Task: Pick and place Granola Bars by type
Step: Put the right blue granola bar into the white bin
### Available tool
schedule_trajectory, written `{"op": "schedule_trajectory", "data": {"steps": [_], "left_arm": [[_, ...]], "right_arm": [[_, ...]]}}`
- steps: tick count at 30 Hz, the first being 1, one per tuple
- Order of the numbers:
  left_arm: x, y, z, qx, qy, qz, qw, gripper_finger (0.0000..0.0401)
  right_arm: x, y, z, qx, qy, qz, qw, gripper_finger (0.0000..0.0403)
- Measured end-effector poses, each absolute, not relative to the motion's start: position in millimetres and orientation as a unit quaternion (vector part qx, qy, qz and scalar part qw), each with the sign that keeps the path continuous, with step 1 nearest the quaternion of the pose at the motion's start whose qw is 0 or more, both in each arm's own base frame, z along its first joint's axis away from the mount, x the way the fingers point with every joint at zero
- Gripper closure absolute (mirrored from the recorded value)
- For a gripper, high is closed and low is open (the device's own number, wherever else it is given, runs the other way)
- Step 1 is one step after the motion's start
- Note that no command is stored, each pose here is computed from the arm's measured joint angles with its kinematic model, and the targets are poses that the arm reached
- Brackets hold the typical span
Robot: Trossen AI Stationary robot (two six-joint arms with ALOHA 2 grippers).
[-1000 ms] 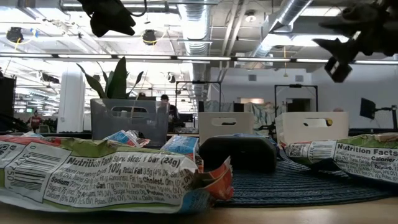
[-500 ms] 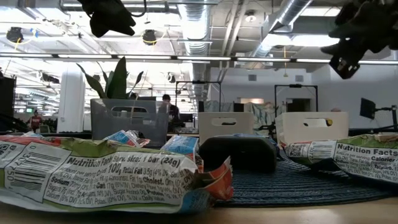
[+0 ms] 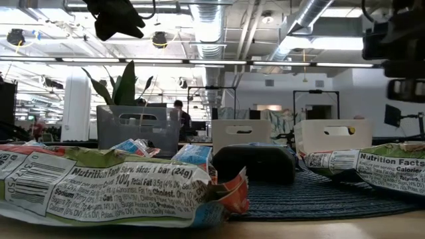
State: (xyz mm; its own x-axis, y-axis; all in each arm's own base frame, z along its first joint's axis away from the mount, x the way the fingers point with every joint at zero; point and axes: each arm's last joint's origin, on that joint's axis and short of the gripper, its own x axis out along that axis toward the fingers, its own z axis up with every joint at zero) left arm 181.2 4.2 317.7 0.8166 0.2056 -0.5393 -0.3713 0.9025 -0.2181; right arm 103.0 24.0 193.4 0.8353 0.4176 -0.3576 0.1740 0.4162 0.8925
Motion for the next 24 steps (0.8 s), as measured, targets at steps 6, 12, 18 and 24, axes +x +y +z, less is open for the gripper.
{"op": "schedule_trajectory", "data": {"steps": [6,12,18,24], "left_arm": [[181,4,318,-0.164,0.26,0.155,0.939,0.0267],[181,4,318,-0.164,0.26,0.155,0.939,0.0267],[181,4,318,-0.164,0.26,0.155,0.939,0.0267],[181,4,318,-0.16,0.26,0.156,0.939,0.0266]], "right_arm": [[101,32,182,0.614,0.35,0.014,0.707,0.0281],[101,41,165,0.611,0.435,-0.05,0.659,0.0281],[114,51,170,0.563,0.454,-0.084,0.685,0.0284],[132,66,180,0.508,0.483,-0.092,0.708,0.0309]]}}
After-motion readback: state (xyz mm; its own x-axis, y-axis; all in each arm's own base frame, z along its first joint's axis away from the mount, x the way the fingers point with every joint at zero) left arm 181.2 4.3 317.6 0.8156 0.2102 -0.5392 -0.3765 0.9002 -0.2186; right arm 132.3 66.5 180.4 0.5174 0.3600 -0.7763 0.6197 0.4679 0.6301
